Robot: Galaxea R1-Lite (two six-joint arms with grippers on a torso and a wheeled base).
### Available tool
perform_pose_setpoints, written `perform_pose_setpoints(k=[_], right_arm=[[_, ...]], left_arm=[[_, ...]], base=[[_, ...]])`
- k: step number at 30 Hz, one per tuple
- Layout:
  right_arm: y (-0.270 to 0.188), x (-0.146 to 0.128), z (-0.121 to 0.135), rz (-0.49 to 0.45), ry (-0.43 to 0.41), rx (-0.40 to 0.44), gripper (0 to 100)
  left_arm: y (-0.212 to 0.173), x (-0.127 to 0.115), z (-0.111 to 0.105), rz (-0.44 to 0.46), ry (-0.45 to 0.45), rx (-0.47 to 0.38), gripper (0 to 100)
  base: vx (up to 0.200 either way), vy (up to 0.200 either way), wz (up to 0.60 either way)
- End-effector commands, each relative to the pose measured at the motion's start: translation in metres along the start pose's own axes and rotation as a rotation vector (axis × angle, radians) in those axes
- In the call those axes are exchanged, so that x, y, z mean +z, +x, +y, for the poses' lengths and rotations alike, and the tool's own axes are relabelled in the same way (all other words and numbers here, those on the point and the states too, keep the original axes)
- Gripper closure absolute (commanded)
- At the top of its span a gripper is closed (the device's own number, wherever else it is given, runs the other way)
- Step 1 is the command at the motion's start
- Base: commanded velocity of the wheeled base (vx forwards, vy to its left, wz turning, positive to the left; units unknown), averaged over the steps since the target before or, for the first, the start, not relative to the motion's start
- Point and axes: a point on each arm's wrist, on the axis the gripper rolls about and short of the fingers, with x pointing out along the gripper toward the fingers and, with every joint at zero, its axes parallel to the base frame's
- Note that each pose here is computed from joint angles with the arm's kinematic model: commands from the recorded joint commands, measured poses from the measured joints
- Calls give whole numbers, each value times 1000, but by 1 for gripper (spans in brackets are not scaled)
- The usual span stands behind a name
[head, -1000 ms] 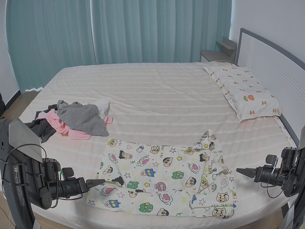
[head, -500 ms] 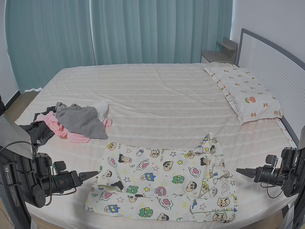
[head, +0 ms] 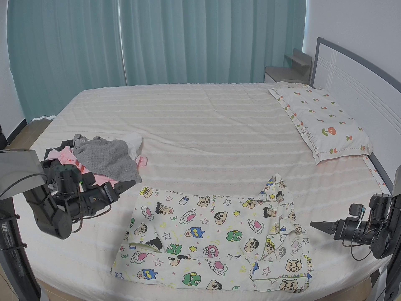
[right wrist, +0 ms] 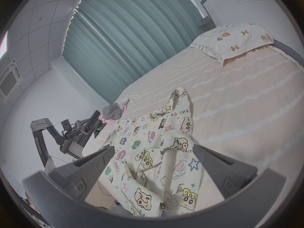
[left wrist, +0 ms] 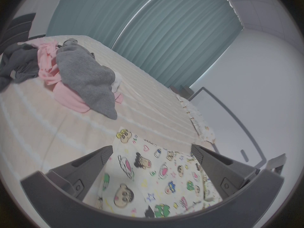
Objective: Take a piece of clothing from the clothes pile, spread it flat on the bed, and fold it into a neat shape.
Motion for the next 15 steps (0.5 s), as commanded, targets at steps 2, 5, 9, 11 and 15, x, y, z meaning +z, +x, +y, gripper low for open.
perform_pose_setpoints(k=[2, 5, 9, 11, 15], right_arm=[[0, -5, 0, 16, 7, 0, 0], [0, -5, 0, 19, 7, 0, 0], [0, -5, 0, 18, 8, -1, 0], [0, -5, -1, 18, 8, -2, 0], [0, -6, -1, 19, 9, -3, 0]], left_arm=[[94, -17, 17, 70, 125, 193, 0], [104, -25, 24, 87, 122, 204, 0], [120, -41, 31, 112, 126, 203, 0], [123, -41, 29, 112, 126, 197, 0], [134, -39, 22, 98, 136, 177, 0]], base=[[0, 0, 0], [0, 0, 0], [0, 0, 0], [0, 0, 0], [0, 0, 0]])
